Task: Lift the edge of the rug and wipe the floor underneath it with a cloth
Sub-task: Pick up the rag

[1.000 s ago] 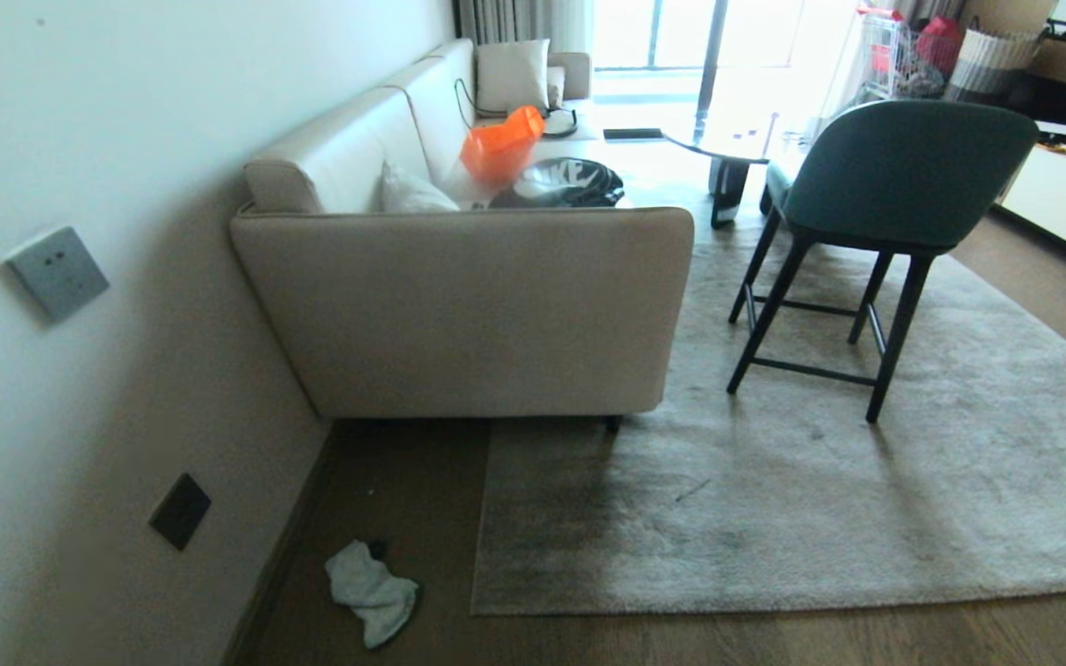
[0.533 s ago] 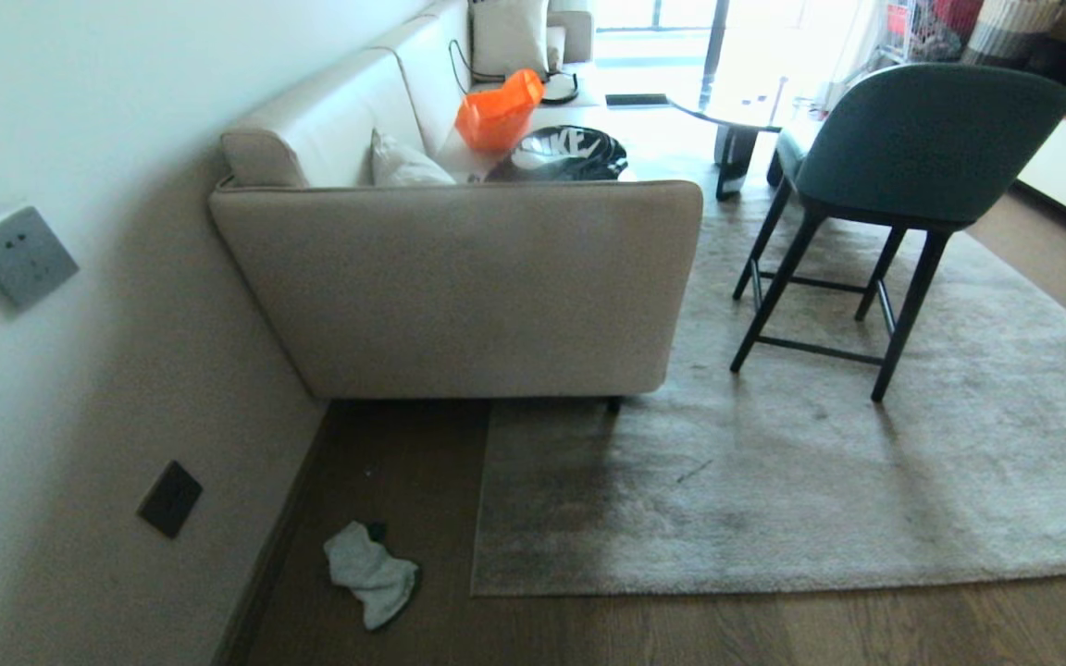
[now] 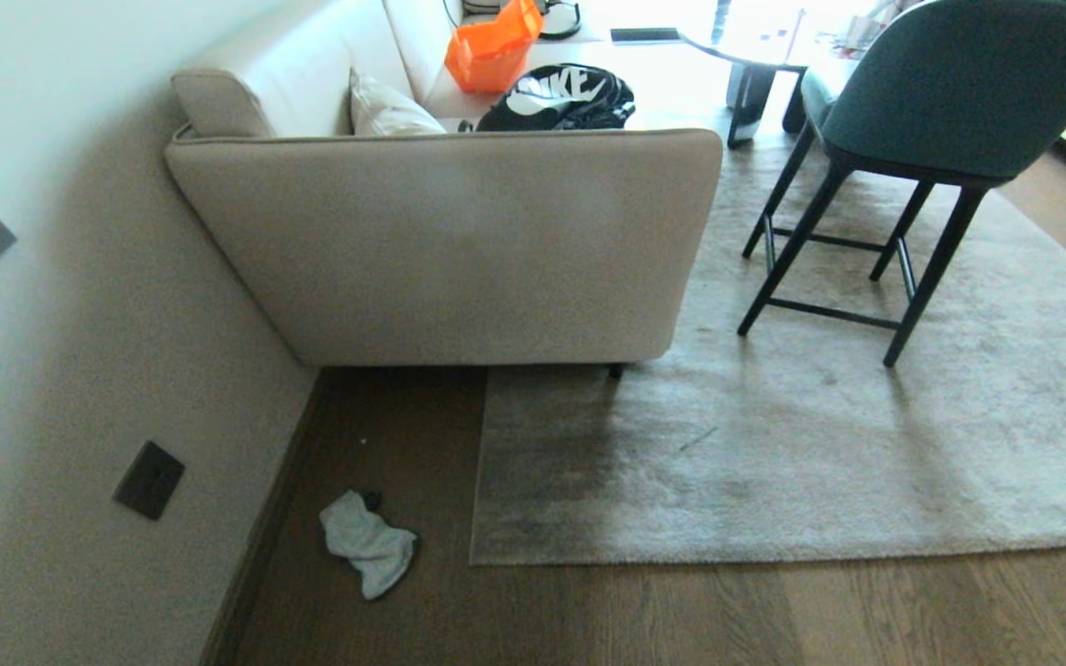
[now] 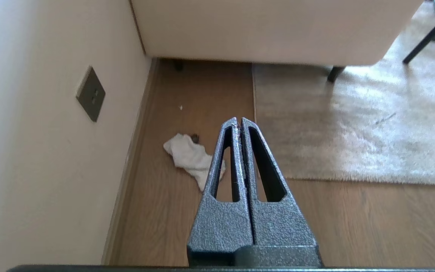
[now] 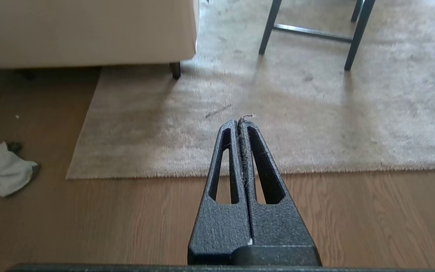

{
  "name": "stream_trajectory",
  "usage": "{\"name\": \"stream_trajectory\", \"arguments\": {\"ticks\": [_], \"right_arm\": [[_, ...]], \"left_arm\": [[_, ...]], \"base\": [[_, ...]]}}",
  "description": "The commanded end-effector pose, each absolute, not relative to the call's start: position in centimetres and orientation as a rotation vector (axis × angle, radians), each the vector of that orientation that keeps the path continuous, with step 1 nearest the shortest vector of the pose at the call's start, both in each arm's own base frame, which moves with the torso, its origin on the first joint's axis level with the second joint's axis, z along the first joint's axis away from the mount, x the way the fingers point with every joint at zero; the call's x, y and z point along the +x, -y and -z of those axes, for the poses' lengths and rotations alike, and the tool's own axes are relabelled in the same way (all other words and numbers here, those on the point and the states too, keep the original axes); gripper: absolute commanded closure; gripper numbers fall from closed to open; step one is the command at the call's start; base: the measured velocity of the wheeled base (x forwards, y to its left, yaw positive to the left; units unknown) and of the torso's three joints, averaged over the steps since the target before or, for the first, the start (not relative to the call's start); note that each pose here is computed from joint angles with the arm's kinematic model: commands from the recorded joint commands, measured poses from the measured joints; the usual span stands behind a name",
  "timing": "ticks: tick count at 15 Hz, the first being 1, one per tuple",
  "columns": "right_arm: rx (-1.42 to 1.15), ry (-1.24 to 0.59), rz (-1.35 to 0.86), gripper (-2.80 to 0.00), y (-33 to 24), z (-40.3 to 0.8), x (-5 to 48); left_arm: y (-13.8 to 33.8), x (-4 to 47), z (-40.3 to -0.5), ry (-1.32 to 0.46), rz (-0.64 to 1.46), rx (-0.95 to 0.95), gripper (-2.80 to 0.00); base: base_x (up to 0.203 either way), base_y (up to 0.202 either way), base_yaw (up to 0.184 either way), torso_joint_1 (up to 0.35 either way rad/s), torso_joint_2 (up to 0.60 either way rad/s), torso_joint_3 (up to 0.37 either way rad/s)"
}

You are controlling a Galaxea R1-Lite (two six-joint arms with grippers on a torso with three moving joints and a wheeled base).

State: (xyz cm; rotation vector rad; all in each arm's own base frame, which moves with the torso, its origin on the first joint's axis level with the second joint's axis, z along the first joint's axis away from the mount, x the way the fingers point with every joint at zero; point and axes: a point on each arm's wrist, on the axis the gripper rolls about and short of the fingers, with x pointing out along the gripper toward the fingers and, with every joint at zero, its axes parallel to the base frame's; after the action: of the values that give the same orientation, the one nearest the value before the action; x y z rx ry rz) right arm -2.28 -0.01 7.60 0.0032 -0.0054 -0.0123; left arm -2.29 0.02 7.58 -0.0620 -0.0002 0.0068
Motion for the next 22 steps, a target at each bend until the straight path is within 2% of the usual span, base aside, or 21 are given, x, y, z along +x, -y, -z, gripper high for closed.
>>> {"name": "stream_trajectory", "arguments": {"ticks": [1,22], "right_arm": [[0.003,0.006,0.012,0.0,0.01,-7.61,-2.28],[0.005,0.006,0.012,0.0,0.01,-7.61,-2.28]], "left_arm": [[-0.02,-2.29,-7.57,0.0,-0.008,-0.063,0.0],[-0.03,-2.29,-7.57,0.0,-0.009,-0.063,0.0]], "base": [[0.0,0.0,0.0,0.007,0.0,-0.193],[0.0,0.0,0.0,0.003,0.0,-0.198]]}}
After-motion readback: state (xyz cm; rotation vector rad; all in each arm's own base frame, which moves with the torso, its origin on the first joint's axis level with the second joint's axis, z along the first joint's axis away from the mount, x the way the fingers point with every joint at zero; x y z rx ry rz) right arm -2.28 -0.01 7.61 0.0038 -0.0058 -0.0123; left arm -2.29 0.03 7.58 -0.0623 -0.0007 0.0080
